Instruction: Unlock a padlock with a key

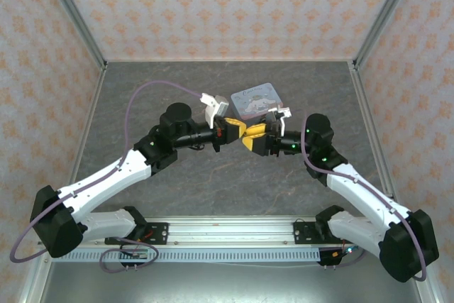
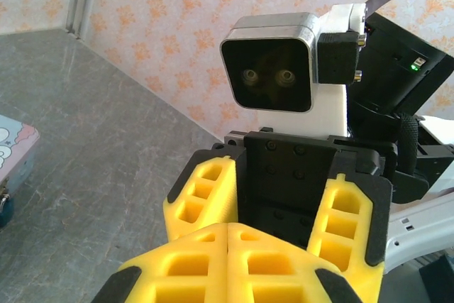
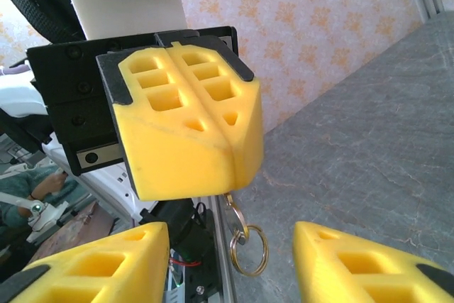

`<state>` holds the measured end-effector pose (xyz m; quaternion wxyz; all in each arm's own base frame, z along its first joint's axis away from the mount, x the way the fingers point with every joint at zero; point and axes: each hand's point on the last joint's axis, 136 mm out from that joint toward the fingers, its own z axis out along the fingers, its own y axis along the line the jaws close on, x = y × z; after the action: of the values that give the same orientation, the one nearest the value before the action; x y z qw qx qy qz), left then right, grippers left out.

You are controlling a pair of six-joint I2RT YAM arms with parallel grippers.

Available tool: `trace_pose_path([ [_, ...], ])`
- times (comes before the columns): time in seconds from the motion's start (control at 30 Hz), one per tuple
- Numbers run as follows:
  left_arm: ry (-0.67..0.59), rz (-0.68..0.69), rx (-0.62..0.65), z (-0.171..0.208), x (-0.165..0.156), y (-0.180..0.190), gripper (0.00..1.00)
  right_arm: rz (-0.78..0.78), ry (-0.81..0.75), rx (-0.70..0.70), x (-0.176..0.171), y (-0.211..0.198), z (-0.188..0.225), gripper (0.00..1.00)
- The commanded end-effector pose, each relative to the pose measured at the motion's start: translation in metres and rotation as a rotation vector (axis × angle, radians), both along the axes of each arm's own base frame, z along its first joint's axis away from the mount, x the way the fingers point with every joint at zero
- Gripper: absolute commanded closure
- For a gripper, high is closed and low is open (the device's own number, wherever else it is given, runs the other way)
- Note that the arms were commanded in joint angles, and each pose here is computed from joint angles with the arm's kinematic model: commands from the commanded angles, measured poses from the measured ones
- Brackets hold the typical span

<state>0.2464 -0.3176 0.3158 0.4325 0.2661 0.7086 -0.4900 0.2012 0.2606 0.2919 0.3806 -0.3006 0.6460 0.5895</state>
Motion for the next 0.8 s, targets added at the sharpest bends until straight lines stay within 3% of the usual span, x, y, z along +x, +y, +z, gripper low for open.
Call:
trace_pose_path([
  [0.0, -0.032, -0.017, -0.031, 0.0112, 0.0000, -0.0026, 1.00, 0.034, -0.092, 0.039, -0.0058, 0.0026, 0.0246, 0.55],
  [0.4, -0.039, -0.015, -0.022, 0.0109, 0.0006, -0.0022, 1.00, 0.012, -0.094, 0.029, -0.0034, 0.0022, 0.0217, 0.75],
  [0.7, -0.039, -0.017, -0.014, 0.0096, 0.0002, -0.0021, 1.00, 0.000, -0.093, 0.028, -0.0032, 0.0008, 0.0225, 1.00],
  [0.77, -0.037, -0.015, -0.007, 0.0081, 0.0004, -0.0018, 1.00, -0.007, -0.091, 0.026, -0.0028, 0.0005, 0.0218, 1.00],
])
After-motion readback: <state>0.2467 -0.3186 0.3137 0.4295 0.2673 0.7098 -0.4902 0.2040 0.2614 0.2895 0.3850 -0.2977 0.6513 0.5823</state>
